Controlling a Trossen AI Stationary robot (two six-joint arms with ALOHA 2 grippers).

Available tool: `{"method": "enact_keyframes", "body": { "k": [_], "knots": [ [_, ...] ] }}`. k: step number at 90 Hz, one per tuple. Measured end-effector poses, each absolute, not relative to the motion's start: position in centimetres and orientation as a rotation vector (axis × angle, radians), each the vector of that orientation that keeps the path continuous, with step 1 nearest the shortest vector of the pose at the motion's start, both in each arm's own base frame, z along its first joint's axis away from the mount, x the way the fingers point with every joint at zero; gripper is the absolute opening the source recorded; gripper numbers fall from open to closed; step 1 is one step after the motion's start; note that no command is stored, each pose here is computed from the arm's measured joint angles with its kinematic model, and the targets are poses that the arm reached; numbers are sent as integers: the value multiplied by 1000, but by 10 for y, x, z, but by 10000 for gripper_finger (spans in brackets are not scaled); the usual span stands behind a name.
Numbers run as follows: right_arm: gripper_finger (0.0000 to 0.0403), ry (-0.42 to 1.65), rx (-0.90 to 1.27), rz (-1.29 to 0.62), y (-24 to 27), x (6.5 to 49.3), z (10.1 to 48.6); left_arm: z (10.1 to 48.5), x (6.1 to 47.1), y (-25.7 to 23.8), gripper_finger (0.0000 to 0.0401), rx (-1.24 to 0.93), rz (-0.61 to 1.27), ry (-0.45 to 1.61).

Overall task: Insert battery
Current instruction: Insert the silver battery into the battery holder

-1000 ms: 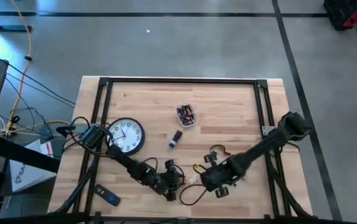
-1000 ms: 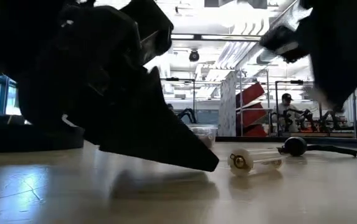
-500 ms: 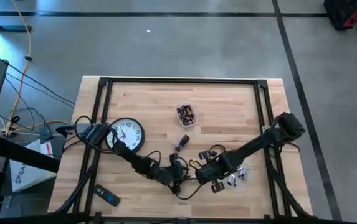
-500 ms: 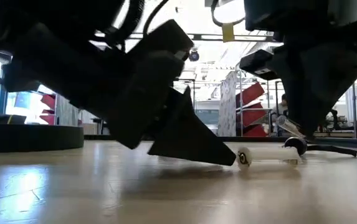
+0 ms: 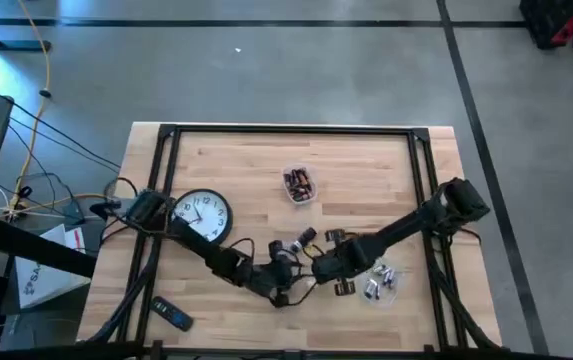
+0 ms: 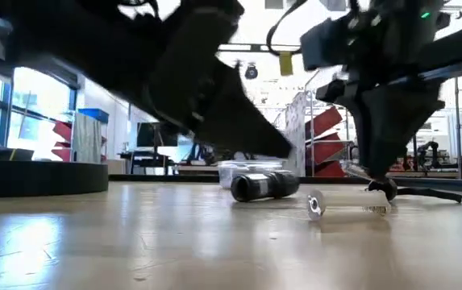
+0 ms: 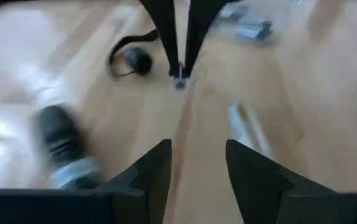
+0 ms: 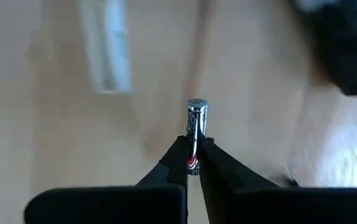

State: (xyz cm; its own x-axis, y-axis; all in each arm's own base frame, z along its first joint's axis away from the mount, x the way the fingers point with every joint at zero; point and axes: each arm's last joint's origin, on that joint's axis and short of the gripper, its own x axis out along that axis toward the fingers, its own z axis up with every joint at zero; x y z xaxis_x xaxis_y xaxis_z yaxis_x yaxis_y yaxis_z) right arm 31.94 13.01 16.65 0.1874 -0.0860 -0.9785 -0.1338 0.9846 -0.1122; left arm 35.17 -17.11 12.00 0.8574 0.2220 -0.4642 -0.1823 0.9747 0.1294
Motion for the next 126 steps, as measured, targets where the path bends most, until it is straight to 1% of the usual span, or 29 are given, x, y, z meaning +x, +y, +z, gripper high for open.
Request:
{"method": "enact_keyframes", "body": {
  "k": [8,18,29,49,93,112,126],
  "knots": [
    [0,1376,-196,40,122,324,167,124,341,-167,133,124,318,555],
    [0,1354,-208,54,113,330,167,118,337,-157,133,131,445,598],
    [0,1348,-212,57,103,334,167,104,342,-147,133,80,483,613],
    [0,1342,-218,58,91,338,167,79,360,-146,133,21,403,551],
    [0,1349,-260,15,79,340,167,77,363,-147,133,19,381,534],
    [0,1397,-241,57,99,333,175,79,359,-157,133,23,320,542],
    [0,1321,-145,188,132,333,178,85,348,-185,133,7,195,527]
  ]
}}
